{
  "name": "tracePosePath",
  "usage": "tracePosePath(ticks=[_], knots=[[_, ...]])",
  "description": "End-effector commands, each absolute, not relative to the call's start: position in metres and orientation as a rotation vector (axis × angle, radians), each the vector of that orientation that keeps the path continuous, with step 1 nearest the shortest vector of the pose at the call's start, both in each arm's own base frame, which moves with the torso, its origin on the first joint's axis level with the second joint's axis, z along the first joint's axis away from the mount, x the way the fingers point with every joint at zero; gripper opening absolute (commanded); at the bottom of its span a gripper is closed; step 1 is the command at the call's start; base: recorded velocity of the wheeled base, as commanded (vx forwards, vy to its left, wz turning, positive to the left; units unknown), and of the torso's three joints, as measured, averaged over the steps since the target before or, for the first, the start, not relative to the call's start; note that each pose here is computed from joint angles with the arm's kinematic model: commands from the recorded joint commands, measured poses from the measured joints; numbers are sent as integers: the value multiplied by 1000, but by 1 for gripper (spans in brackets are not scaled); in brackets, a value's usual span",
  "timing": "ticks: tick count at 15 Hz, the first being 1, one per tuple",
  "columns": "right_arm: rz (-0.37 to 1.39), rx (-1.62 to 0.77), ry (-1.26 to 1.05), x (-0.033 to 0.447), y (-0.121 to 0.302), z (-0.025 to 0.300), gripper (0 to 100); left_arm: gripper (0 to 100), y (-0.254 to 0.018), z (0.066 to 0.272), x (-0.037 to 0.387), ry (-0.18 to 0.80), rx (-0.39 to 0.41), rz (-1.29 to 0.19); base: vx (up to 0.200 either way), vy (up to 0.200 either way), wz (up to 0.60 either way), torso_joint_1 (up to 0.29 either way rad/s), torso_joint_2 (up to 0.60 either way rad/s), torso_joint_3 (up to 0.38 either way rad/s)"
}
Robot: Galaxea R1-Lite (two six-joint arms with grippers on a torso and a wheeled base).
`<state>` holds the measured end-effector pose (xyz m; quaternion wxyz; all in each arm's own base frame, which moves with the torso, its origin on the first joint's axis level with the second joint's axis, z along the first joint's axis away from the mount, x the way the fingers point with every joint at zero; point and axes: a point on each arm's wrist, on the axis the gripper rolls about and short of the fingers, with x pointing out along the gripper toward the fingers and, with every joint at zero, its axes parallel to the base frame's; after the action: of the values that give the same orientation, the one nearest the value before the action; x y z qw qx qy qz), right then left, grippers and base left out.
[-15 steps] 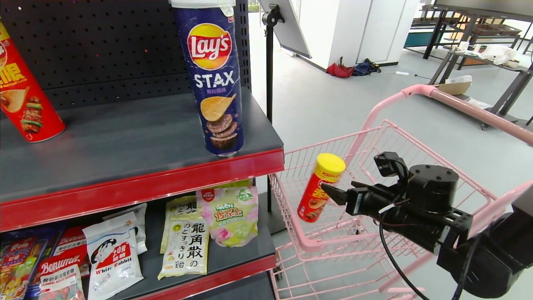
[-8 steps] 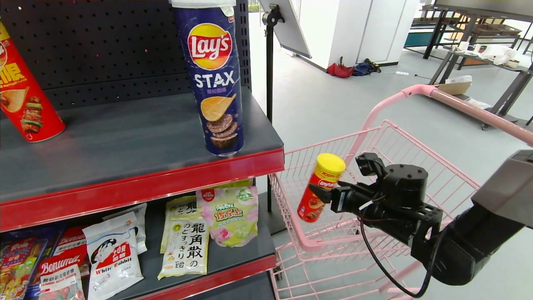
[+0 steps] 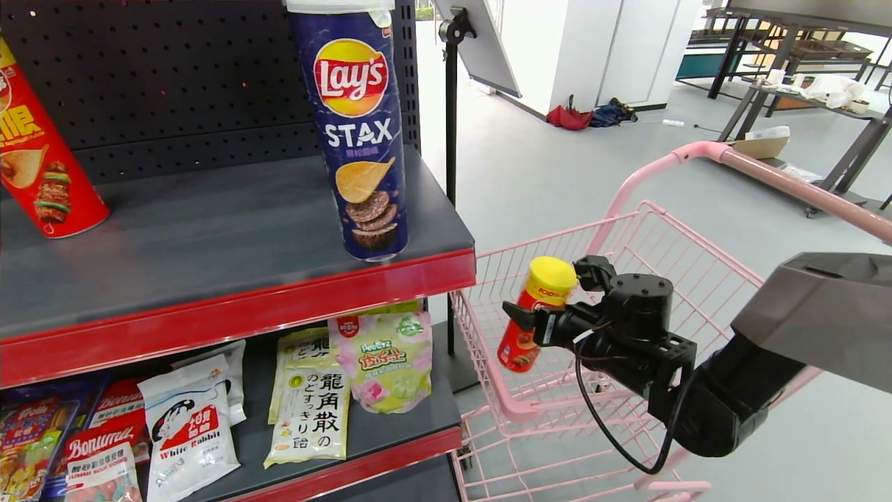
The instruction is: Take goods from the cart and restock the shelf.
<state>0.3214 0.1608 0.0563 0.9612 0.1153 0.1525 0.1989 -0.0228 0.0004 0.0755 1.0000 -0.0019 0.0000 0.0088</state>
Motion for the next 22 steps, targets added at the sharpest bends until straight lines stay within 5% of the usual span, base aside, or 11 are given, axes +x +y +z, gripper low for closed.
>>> tracePosePath(ticks=[1, 8, 9, 15, 19, 22], knots=[[384, 232, 310, 329, 162, 50, 100, 100, 0, 75, -23, 0, -5, 18, 0, 0, 0, 0, 0, 0], [340, 235, 291, 342, 160, 48, 100, 100, 0, 76, -23, -2, -5, 18, 0, 0, 0, 0, 0, 0], [332, 234, 291, 343, 161, 46, 0, 100, 0, 76, -23, 1, -5, 18, 0, 0, 0, 0, 0, 0], [331, 232, 287, 345, 162, 45, 0, 100, 0, 76, -23, 1, -5, 18, 0, 0, 0, 0, 0, 0], [315, 241, 213, 340, 150, 111, 0, 100, 0, 76, -23, 1, -5, 17, 0, 0, 0, 0, 0, 0], [286, 124, 47, 330, 115, 201, 0, 100, 0, 76, -23, 1, -5, 17, 0, 0, 0, 0, 0, 0]])
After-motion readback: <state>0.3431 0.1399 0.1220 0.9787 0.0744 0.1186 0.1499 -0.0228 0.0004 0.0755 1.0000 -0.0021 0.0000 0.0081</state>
